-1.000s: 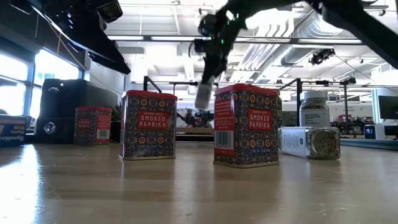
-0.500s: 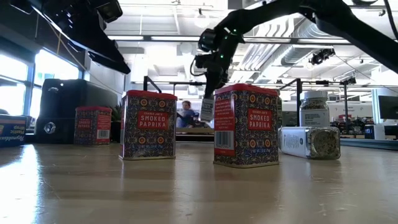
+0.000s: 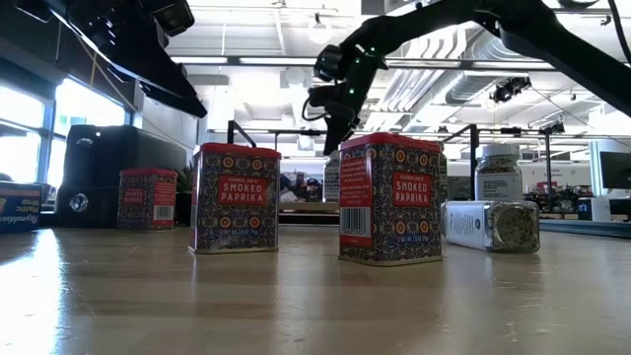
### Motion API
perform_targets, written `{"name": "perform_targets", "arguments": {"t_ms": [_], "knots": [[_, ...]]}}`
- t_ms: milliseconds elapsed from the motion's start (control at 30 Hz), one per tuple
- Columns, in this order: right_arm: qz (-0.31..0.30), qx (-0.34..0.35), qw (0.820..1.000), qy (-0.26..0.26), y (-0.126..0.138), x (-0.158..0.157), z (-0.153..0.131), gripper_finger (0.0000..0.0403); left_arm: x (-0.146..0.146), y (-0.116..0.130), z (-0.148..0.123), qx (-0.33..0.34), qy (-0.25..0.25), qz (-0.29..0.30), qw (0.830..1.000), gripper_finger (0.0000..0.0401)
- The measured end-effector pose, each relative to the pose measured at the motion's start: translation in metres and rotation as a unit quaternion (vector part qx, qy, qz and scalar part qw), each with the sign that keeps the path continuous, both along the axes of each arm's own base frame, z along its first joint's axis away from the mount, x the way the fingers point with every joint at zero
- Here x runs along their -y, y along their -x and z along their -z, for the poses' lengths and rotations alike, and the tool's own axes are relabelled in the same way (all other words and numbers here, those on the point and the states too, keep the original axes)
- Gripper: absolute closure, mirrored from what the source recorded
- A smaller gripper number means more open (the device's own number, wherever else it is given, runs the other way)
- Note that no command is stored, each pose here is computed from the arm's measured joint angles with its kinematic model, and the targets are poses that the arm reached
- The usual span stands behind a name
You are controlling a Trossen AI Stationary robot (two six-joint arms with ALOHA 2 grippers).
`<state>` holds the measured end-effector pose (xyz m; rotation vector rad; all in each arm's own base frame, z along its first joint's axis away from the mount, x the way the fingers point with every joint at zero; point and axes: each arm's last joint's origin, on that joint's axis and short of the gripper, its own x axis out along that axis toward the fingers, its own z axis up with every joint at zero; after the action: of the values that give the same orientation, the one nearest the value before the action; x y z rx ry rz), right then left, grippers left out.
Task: Shelf spices
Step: Put the top white seasoning bottle on the shelf
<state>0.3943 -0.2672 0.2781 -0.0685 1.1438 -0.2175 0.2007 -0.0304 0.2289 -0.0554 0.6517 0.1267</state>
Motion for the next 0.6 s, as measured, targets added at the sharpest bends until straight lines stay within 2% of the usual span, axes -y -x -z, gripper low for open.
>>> {"name": "perform_targets", "arguments": {"t_ms": [300, 400, 600], "knots": [[-0.012, 0.008, 1.0, 0.006, -0.007, -0.008, -0.001, 0.0169, 0.0, 0.0, 0.0, 0.0, 0.0, 0.0, 1.0, 0.0135], [0.005, 0.027, 1.0, 0.006, -0.01, -0.009, -0.007, 0.0179, 0.0, 0.0, 0.0, 0.0, 0.0, 0.0, 1.0, 0.0135], [0.062, 0.067, 0.996, -0.007, -0.004, -0.012, -0.039, 0.0187, 0.0, 0.0, 0.0, -0.002, 0.0, 0.0, 1.0, 0.0135]]}}
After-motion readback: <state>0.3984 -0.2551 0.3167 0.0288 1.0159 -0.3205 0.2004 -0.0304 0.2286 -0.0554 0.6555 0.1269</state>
